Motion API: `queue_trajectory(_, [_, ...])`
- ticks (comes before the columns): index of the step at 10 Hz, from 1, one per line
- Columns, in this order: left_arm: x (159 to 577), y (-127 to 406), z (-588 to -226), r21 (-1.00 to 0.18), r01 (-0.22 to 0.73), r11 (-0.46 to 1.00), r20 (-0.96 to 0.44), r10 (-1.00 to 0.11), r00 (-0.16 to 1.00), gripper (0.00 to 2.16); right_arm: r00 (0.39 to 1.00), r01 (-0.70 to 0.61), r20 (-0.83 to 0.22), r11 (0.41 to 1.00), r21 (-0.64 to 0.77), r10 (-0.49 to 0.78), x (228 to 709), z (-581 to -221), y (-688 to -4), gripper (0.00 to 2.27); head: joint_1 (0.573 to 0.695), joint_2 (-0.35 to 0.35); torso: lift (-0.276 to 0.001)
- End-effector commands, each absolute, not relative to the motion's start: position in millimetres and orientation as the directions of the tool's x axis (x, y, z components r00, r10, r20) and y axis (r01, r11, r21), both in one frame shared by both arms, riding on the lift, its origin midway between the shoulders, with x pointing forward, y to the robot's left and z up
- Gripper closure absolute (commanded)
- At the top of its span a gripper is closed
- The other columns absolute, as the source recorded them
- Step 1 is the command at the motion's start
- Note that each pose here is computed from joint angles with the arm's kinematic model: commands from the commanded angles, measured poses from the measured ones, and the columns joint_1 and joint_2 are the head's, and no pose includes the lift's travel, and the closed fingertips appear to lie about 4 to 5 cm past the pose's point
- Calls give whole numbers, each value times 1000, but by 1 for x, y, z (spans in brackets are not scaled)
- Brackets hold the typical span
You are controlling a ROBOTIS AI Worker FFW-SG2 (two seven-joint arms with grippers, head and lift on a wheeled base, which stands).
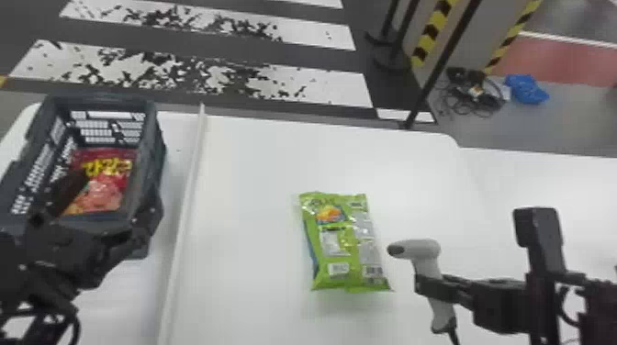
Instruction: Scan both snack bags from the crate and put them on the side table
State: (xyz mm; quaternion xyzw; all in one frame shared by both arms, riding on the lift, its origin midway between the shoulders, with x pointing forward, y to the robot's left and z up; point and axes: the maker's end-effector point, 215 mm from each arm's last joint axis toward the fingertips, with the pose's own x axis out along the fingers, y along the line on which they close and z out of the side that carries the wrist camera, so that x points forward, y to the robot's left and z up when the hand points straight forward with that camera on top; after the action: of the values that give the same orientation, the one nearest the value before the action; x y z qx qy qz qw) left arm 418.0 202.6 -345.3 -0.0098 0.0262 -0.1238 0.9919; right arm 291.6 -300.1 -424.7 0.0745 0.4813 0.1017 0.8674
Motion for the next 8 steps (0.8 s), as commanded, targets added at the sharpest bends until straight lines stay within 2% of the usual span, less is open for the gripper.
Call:
queue_trajectory(1, [418, 203, -345, -26, 245, 969, -50, -246, 968, 80, 515, -143, -812, 961, 236, 276, 290, -419, -283, 2250, 695, -162, -87])
queue_trajectory(5, [418, 203, -347, -26, 245, 969, -53, -246, 968, 80, 479, -167, -829, 957, 237, 289, 274, -429, -268, 2250, 695, -115, -87])
queue_trajectory(8, [418, 203, -349, -26, 244, 969, -54, -245, 968, 80, 427, -164, -856, 956, 244, 292, 266, -452, -261, 2250, 695, -106, -87])
